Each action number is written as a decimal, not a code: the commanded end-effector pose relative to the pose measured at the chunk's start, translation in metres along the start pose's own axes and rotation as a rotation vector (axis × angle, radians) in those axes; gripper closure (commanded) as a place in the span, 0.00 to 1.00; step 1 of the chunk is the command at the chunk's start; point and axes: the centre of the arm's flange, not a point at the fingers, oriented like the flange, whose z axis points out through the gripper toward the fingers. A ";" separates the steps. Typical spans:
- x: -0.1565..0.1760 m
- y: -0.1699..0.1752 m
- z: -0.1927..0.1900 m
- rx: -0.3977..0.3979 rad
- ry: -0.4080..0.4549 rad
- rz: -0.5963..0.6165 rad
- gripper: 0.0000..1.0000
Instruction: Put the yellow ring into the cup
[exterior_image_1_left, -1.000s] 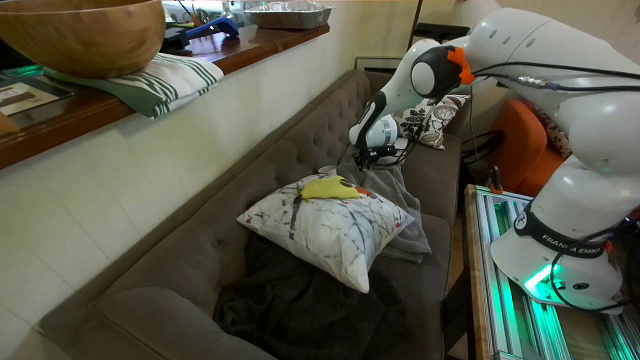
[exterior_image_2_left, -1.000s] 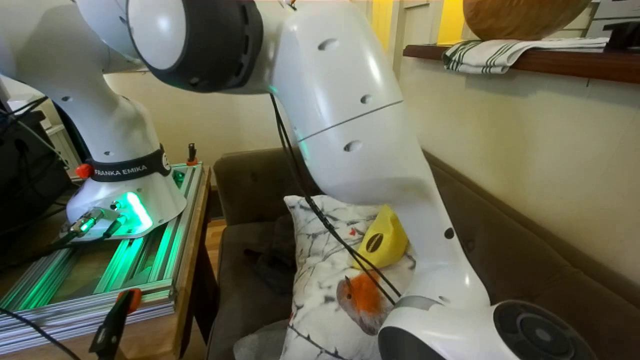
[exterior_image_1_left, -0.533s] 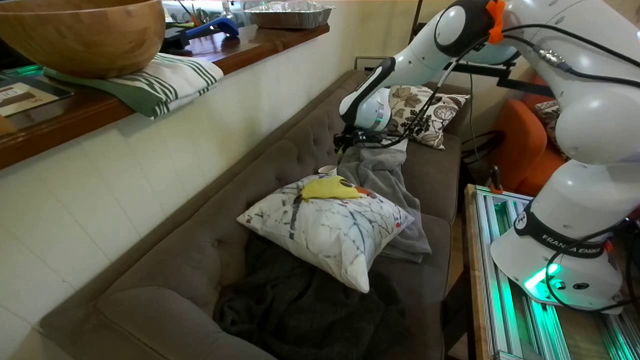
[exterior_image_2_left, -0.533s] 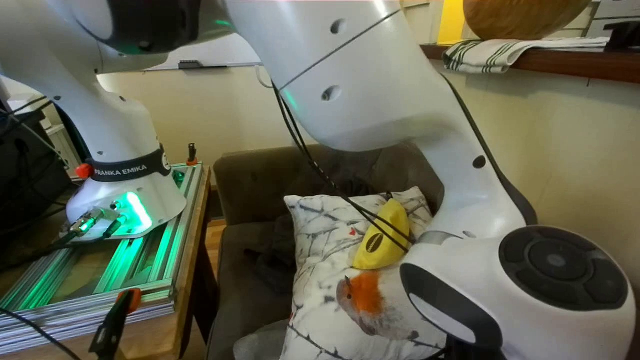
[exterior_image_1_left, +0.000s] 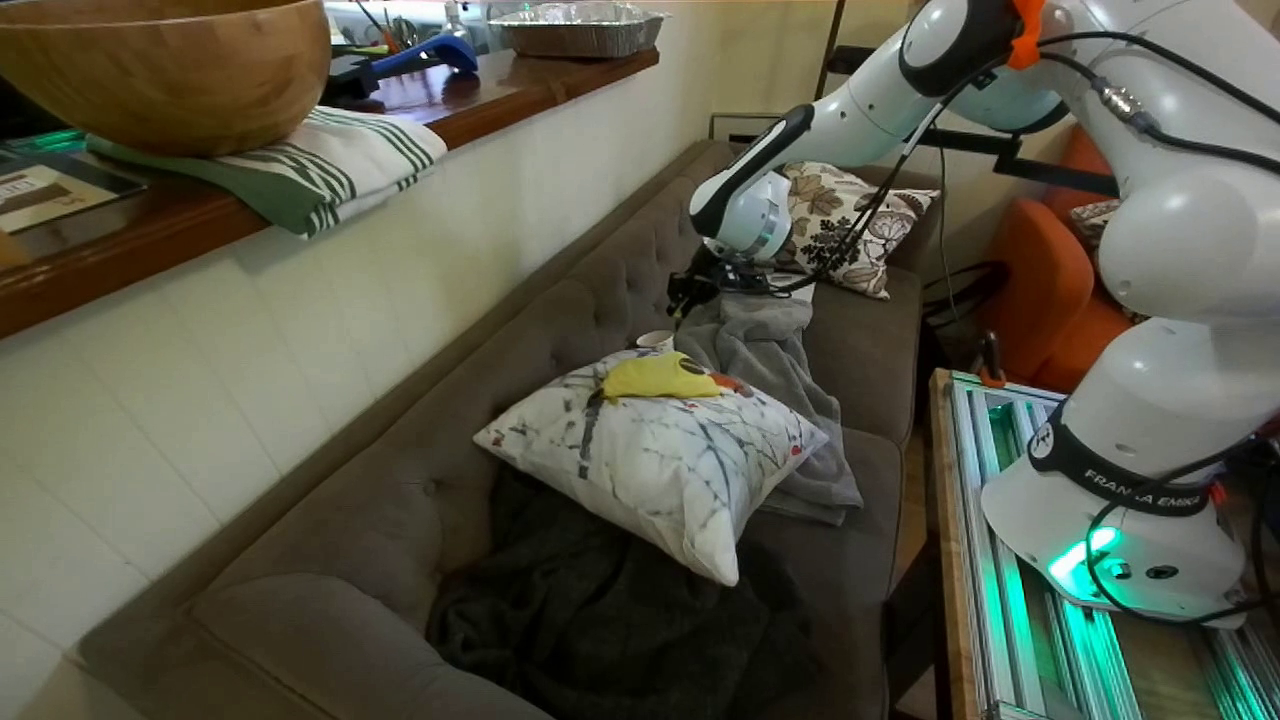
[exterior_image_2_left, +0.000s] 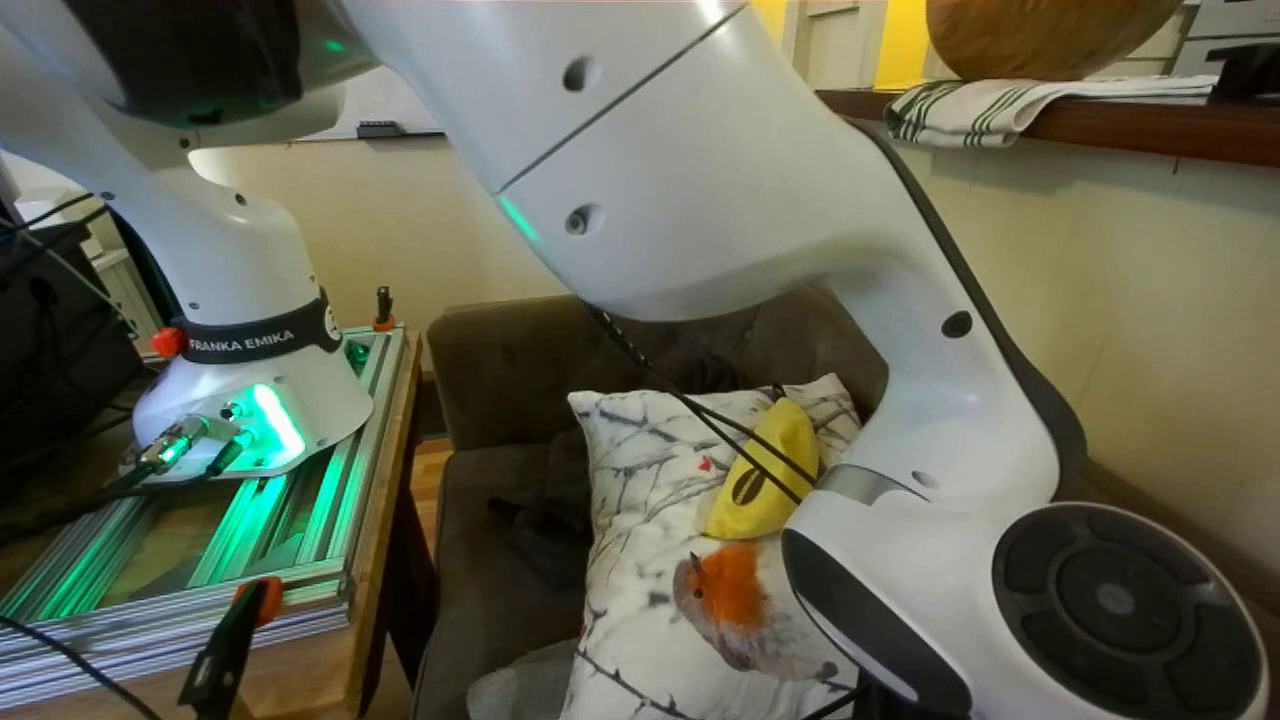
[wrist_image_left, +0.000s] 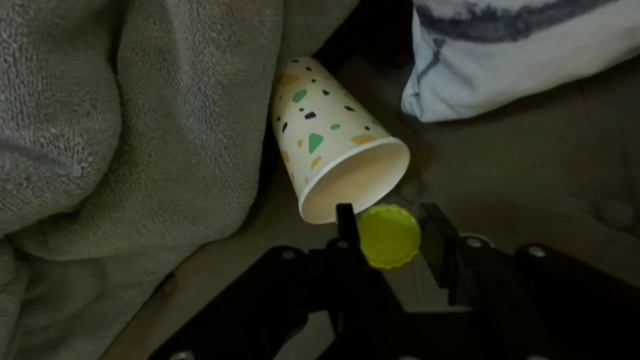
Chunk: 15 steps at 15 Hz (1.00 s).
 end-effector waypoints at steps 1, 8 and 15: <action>-0.010 0.010 0.010 0.012 -0.053 -0.002 0.90; 0.005 0.006 0.028 -0.029 -0.005 0.025 0.90; 0.023 -0.020 0.061 -0.046 0.080 0.020 0.90</action>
